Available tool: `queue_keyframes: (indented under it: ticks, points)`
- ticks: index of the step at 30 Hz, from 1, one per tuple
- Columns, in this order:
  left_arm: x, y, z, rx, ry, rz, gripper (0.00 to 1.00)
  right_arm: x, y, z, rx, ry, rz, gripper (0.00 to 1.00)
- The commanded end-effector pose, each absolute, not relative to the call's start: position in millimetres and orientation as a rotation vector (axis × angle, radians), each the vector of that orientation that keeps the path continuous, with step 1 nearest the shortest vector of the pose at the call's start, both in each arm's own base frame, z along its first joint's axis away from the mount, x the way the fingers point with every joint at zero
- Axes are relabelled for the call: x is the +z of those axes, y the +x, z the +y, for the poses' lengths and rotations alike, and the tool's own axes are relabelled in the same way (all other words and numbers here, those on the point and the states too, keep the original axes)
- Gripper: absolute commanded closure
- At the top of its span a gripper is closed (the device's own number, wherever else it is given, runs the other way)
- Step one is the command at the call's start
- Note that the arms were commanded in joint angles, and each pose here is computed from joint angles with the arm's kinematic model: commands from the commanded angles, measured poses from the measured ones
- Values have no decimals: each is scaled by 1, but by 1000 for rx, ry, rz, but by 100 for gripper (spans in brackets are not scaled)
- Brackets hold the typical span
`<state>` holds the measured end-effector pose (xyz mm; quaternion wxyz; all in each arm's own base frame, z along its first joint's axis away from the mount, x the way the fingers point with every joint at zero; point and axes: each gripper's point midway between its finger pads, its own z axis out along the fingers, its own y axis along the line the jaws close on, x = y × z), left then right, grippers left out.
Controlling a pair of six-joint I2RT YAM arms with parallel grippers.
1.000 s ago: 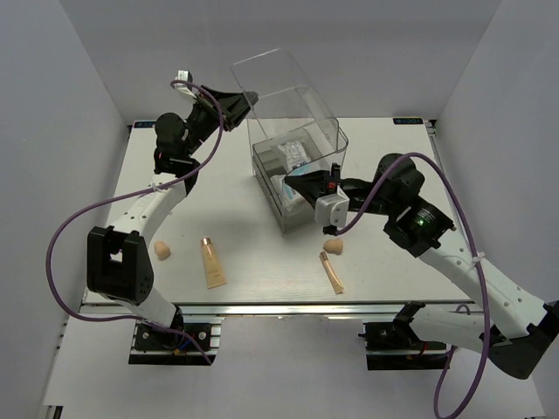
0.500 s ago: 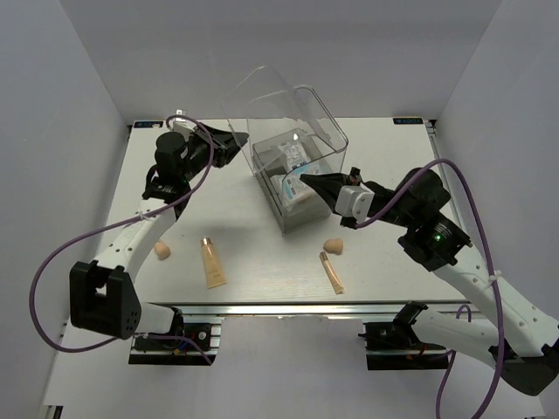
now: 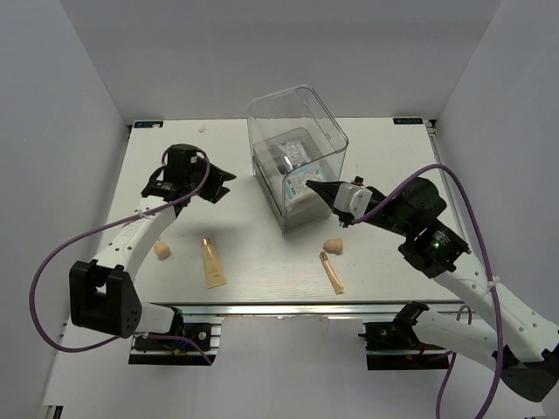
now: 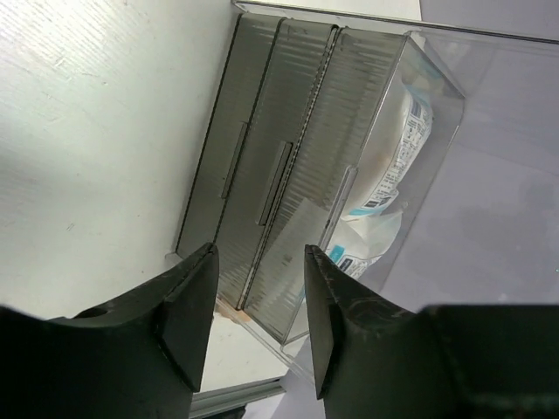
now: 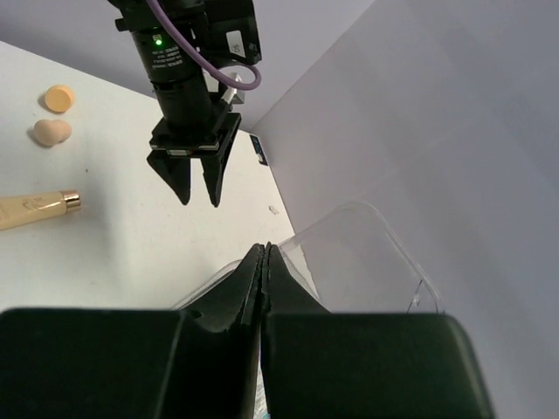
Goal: Organize the makeup
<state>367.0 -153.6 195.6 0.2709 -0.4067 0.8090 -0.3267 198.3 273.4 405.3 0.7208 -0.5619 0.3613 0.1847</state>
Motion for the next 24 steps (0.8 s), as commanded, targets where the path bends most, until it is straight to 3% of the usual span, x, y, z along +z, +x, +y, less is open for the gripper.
queue_keyframes:
  ticks: [1,6,7,10,24]
  points:
    - [192,378,-156,-896,-1079,2149,46,419,203,262,383,-1147,824,100]
    - [172,401,-191,-1087,-907,2188,54,411,210,258,393,-1099,897,100]
    - [179,413,-199,-1154,-835,2133,61,411,210,256,397,-1087,907,100]
    - [156,426,-213,-1213,-794,2157,67,408,212,252,390,-1067,926,100]
    - [145,436,-243,-1408,-694,2073,57,395,220,244,373,-1061,971,100]
